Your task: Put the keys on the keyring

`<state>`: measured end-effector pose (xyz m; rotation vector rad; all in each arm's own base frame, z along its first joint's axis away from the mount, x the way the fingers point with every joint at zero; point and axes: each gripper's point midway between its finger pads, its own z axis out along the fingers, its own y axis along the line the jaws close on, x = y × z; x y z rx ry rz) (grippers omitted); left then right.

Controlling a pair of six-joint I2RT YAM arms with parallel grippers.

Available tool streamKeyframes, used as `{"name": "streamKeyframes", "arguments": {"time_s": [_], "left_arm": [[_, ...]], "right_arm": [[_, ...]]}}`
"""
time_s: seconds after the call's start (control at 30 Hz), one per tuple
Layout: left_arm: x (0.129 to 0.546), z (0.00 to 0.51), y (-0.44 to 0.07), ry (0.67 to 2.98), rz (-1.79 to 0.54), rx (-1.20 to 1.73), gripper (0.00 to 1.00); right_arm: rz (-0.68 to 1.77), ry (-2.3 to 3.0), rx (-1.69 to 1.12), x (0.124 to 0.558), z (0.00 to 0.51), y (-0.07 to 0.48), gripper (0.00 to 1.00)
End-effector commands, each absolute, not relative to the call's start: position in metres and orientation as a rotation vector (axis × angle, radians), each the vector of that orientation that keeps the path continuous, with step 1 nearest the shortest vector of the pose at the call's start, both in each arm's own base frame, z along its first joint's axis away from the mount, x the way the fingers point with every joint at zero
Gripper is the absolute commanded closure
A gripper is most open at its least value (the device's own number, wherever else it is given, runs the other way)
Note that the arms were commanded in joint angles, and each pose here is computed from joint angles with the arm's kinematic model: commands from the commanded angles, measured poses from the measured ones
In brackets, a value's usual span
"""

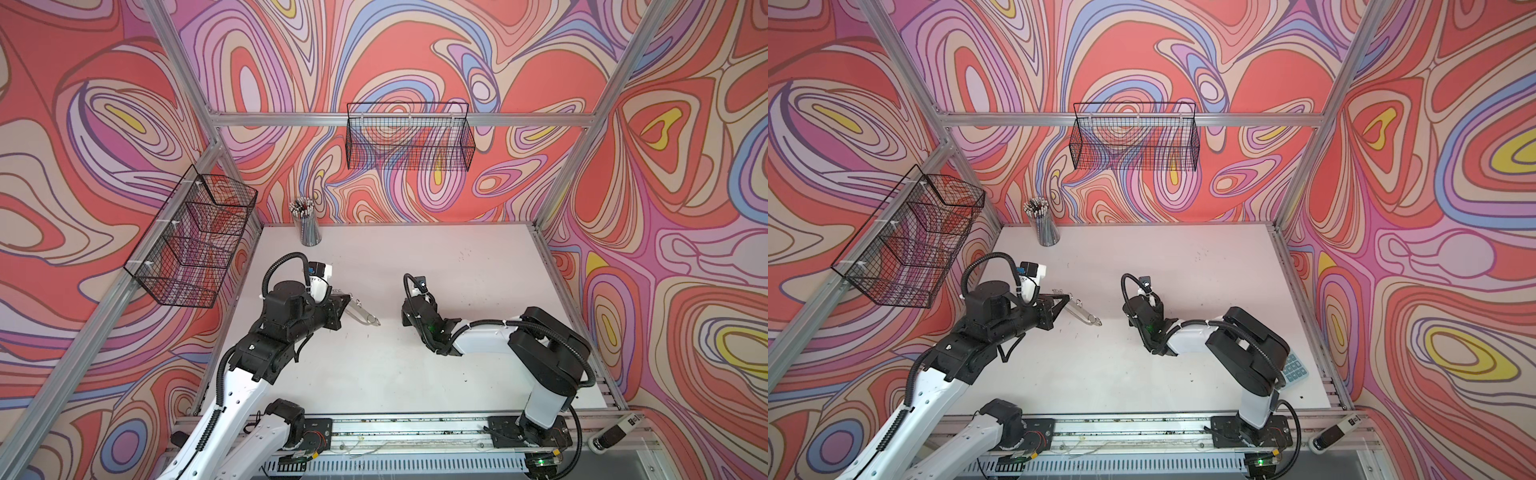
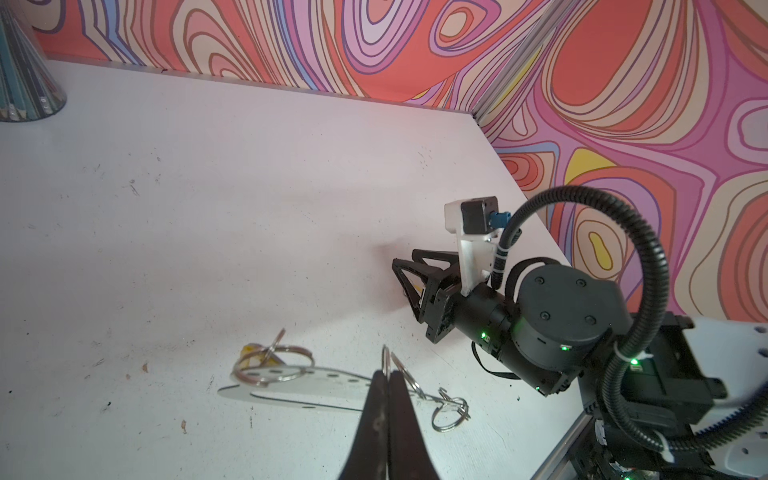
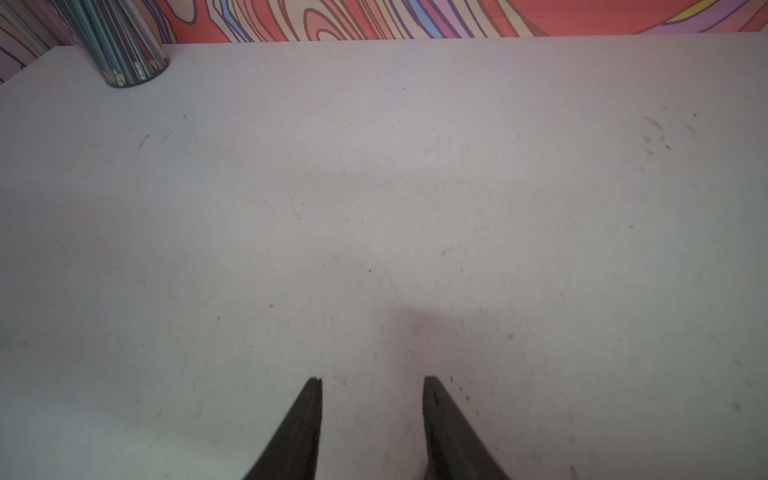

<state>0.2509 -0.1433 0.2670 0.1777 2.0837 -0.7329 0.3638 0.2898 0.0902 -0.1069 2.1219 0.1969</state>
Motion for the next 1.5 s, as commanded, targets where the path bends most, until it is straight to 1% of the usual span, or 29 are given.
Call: {"name": "streamKeyframes", "arguments": {"time_s": [0.0, 0.2, 0.27, 0.37, 0.43, 0.57, 0.63, 0.73, 0.97, 1.27, 1.47], "left_arm": [[0.249, 0.274, -0.142, 2.046, -0.727, 0.198, 1.0], [0.246, 0.279, -0.142, 2.03, -0.738, 0.204, 1.0], [0.245, 0.281, -0.143, 2.027, -0.747, 0.208, 1.0], [0.244, 0.281, -0.146, 2.027, -0.763, 0.217, 1.0], [0.242, 0.283, -0.148, 2.024, -0.782, 0.232, 1.0], [0.237, 0.287, -0.155, 2.016, -0.832, 0.258, 1.0], [0.232, 0.29, -0.162, 2.016, -0.868, 0.289, 1.0], [0.224, 0.292, -0.168, 2.044, -0.901, 0.327, 1.0], [0.213, 0.278, -0.167, 2.061, -0.91, 0.356, 1.0], [0.213, 0.275, -0.166, 2.055, -0.894, 0.362, 1.0], [0.213, 0.275, -0.165, 2.055, -0.892, 0.36, 1.0]], "right_arm": [[0.118, 2.321, -0.218, 0.353, 0.078, 0.278, 0.58], [0.163, 2.607, -0.351, 0.353, 0.083, 0.277, 0.64], [0.171, 2.711, -0.395, 0.35, 0.081, 0.275, 0.69], [0.179, 2.829, -0.442, 0.349, 0.077, 0.272, 0.7], [0.144, 2.918, -0.449, 0.348, 0.07, 0.262, 0.72], [0.123, 3.052, -0.483, 0.342, 0.058, 0.254, 0.72], [0.096, 3.105, -0.508, 0.34, 0.053, 0.251, 0.74], [0.081, 3.146, -0.518, 0.342, 0.05, 0.249, 0.74], [0.096, 3.191, -0.49, 0.346, 0.045, 0.251, 0.78], [0.063, 3.226, -0.479, 0.347, 0.032, 0.247, 0.81], [0.064, 3.232, -0.477, 0.349, 0.027, 0.248, 0.85]]}}
